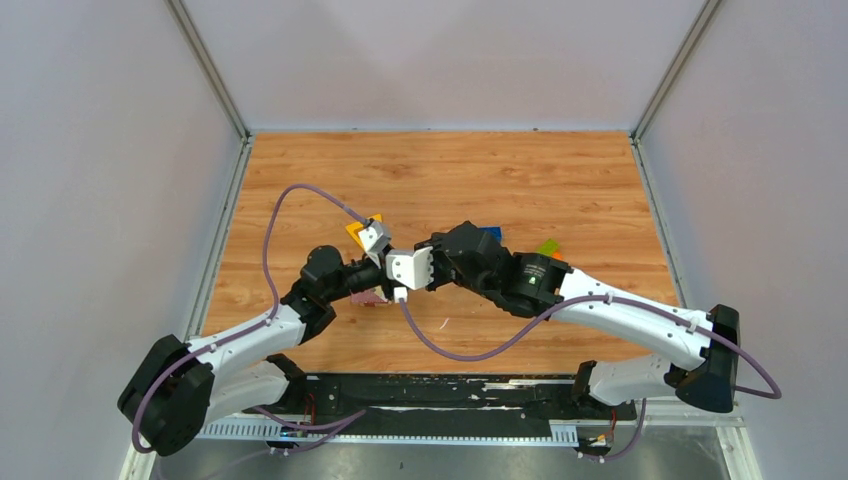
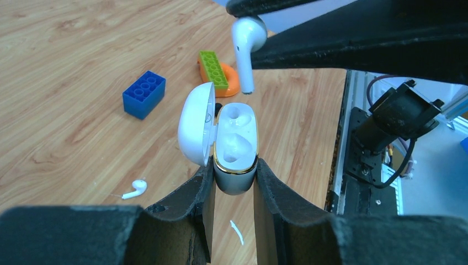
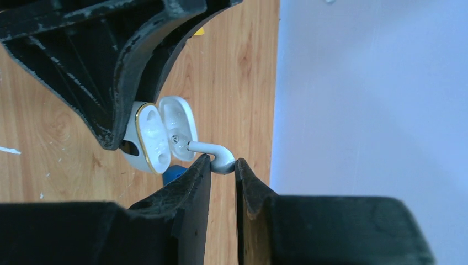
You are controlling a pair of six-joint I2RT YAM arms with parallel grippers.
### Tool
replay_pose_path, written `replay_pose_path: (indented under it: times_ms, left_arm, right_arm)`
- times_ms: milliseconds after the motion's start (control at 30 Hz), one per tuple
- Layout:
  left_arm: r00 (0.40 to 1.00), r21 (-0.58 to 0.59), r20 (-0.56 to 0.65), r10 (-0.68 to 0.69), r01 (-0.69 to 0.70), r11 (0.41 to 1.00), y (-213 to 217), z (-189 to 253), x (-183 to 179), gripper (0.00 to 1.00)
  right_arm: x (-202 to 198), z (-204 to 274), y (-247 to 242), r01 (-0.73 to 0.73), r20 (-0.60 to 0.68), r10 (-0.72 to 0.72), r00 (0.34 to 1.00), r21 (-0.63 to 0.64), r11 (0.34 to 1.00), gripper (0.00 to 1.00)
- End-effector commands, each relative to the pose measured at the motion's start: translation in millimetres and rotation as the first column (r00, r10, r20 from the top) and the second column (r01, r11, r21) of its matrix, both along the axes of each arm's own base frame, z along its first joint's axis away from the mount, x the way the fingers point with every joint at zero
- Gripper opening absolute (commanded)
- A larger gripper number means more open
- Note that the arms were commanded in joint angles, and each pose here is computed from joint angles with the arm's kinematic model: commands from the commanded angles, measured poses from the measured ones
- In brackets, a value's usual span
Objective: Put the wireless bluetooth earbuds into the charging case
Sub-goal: Insert the left earbud into the left side groove of the charging case.
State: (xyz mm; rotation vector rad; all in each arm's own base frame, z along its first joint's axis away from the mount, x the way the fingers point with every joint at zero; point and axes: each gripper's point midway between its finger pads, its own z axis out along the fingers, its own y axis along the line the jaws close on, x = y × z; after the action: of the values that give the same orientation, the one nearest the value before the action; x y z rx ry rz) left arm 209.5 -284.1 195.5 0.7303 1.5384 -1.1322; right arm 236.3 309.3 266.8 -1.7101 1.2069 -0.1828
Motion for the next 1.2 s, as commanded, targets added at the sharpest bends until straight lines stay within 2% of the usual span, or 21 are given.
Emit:
replay_pose_path:
  times_ms: [0,533,1167]
  left_arm:
    - [0.996,-0.091,0.083,-0.021,0.029,0.995,-4,40,-1,0.0]
    - [0.992,-0.122,0.101,-0.076,0.088,0.989,-7,48,-11,0.0]
    - [0.996,-0.136,0.067,-0.054,0.063,0.989,-6,49,-7,0.0]
  right_arm:
    - [6,42,2,0.02,0.112,-0.031,0.993,0.099,0.995,0.0]
    - [-5,26,11,-0.035,0.114,0.029,0.993,0.052,0.998,0.0]
    - [-11,31,11,-0.05,0.115,0.043,0.992,0.052,0.997,0.0]
